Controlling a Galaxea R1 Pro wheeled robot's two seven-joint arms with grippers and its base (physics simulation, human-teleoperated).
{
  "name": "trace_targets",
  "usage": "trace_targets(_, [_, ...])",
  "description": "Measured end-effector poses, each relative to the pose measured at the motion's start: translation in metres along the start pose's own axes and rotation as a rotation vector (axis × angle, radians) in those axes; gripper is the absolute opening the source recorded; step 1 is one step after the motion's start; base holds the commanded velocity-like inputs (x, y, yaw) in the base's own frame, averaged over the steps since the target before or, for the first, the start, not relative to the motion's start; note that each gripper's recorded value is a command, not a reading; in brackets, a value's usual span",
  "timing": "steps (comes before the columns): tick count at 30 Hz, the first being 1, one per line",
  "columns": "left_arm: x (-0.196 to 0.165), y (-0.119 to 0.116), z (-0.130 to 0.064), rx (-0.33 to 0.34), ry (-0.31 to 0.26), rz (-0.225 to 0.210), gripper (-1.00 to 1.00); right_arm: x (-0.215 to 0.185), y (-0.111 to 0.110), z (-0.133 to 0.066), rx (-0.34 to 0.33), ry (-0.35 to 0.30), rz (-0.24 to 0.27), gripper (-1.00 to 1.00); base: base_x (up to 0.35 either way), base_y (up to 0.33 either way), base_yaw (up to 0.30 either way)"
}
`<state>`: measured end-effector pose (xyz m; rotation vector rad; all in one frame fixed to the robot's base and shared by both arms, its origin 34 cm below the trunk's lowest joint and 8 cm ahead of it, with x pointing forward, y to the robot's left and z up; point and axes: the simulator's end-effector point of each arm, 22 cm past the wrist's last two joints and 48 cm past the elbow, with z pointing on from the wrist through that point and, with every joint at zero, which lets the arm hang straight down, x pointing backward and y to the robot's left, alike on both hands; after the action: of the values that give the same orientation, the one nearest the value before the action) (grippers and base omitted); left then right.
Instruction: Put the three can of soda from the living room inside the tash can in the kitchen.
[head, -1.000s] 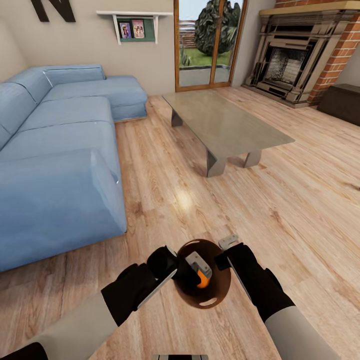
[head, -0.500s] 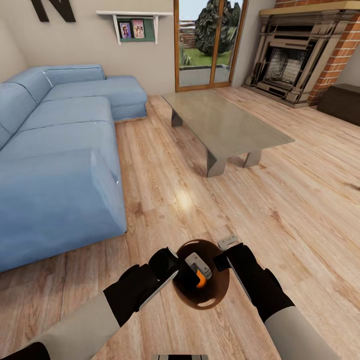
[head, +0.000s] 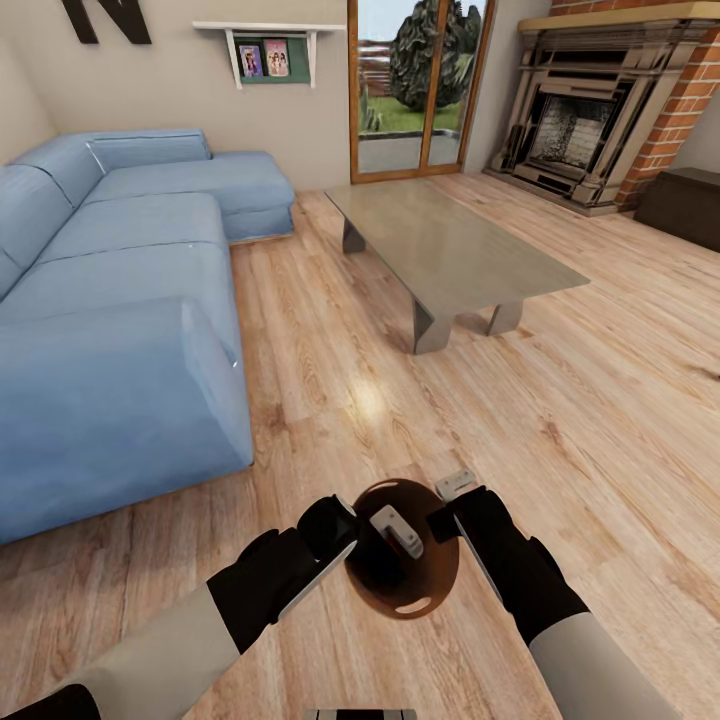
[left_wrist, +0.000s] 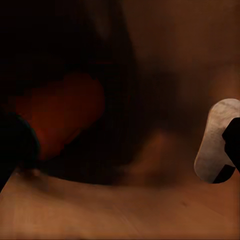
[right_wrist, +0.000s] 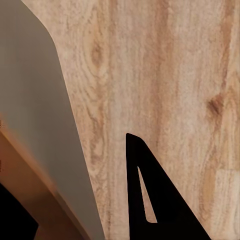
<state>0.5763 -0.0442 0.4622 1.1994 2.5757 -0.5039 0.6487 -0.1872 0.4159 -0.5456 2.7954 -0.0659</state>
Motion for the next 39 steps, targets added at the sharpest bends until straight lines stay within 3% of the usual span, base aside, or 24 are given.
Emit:
trace_targets(14, [-0.001,0.001,-0.004,0.006,-0.010,0.002,1.00,0.000,0.003,0.000,-0.012,-0.001,0.008,-1.00,0.000,0.000,0.000])
trace_targets(17, [-0.018,-0.001,-0.015,-0.012,-0.058,0.036,1.00,0.001,-0.001,0.000,0.002,0.002,0.000,-1.00,0.000,0.000,0.000])
trace_targets(20, [-0.044,-0.018,-0.042,0.035,-0.146,0.073,1.00,0.001,-0.004,0.000,0.017,0.003,-0.009,-1.00,0.000,0.000,0.000])
trace_targets(23, [-0.039,-0.021,-0.061,0.096,-0.171,0.104,1.00,0.002,0.000,0.001,-0.001,0.005,0.001,-1.00,0.000,0.000,0.000])
trace_targets(28, [-0.020,-0.026,-0.075,0.199,-0.164,0.117,1.00,0.005,-0.003,0.003,0.011,0.014,-0.005,-1.00,0.000,0.000,0.000])
trace_targets(34, [-0.013,0.016,-0.103,0.250,-0.222,0.038,1.00,0.006,-0.003,0.004,0.011,0.017,-0.003,-1.00,0.000,0.000,0.000])
trace_targets(37, [-0.007,0.046,-0.126,0.275,-0.285,0.022,1.00,0.006,-0.003,0.004,0.010,0.017,-0.003,-1.00,0.000,0.000,0.000])
trace_targets(38, [0.000,0.070,-0.147,0.296,-0.345,-0.019,1.00,0.006,-0.002,0.004,0.009,0.017,-0.002,-1.00,0.000,0.000,0.000])
trace_targets(39, [0.003,0.078,-0.154,0.300,-0.366,-0.039,1.00,0.006,-0.002,0.004,0.008,0.017,-0.001,-1.00,0.000,0.000,0.000])
